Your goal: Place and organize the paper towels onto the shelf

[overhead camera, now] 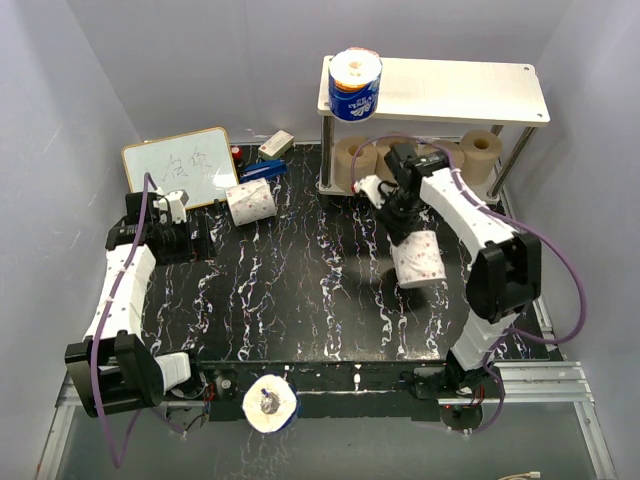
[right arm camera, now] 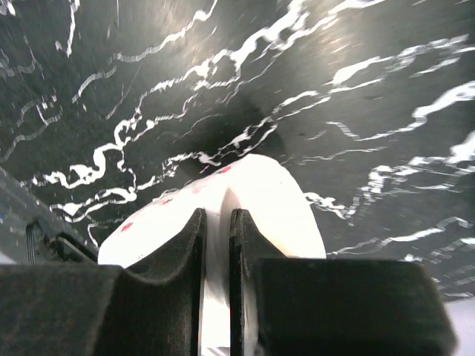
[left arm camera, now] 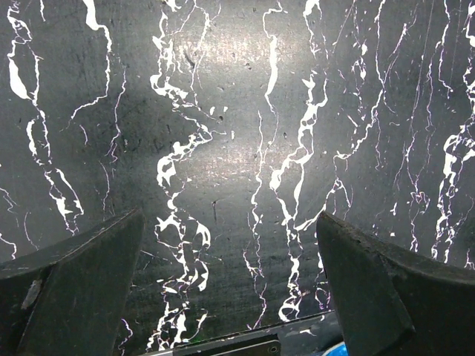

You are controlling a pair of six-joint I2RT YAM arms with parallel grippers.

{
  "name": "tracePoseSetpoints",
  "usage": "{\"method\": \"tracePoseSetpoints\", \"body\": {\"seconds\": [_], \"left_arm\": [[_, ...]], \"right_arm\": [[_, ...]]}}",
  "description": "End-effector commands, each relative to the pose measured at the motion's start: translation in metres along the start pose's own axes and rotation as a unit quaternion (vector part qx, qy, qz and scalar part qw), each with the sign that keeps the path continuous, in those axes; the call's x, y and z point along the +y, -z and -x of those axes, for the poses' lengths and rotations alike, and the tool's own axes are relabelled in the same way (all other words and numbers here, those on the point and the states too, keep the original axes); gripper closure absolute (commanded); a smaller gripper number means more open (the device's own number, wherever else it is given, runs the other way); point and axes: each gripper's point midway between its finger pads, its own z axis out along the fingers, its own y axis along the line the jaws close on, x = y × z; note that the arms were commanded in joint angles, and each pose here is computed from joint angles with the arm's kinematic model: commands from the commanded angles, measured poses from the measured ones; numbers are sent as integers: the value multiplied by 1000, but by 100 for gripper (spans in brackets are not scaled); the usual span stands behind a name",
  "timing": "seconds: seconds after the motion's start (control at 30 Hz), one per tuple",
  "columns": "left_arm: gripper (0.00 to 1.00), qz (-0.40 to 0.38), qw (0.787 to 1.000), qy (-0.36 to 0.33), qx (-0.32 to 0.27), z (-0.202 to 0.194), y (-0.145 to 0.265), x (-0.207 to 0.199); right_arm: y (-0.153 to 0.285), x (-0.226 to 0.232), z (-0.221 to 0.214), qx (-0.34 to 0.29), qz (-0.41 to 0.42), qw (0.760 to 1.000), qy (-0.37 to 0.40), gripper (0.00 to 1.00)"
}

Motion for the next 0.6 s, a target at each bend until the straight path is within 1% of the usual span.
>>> {"method": "tracePoseSetpoints", "body": {"seconds": [0.0, 0.13, 0.23, 0.3, 0.33, 0.43, 0.5, 0.53, 0.57], "left_arm": [[1, -21, 1000, -5, 10, -5, -2, -5], [1, -24, 1000, -5, 13, -5, -3, -6], [1, -29, 999, -4, 21, -7, -6, -6], [1, -36, 999, -5, 29, -8, -8, -7], [1, -43, 998, -6, 35, -9, -9, -9], [1, -63, 997, -5, 47, -12, -11, -14], [1, -64, 996, -2, 56, -13, -14, -14], [1, -61, 996, 0, 59, -14, -15, -12], [1, -60, 996, 1, 60, -14, -16, -12]], "right_arm": [[83, 6, 30, -107, -81, 991, -29, 100], [117, 20, 46, -182, -92, 976, -82, 100], [167, 25, 61, -260, -133, 954, -69, 100], [204, 22, 62, -292, -190, 937, -29, 100], [222, 15, 58, -297, -231, 926, -17, 100], [268, -7, 44, -283, -344, 895, -7, 100], [300, -19, 34, -283, -416, 864, -20, 100], [319, -24, 30, -293, -453, 841, -31, 100], [347, -33, 25, -308, -507, 803, -54, 100]]}}
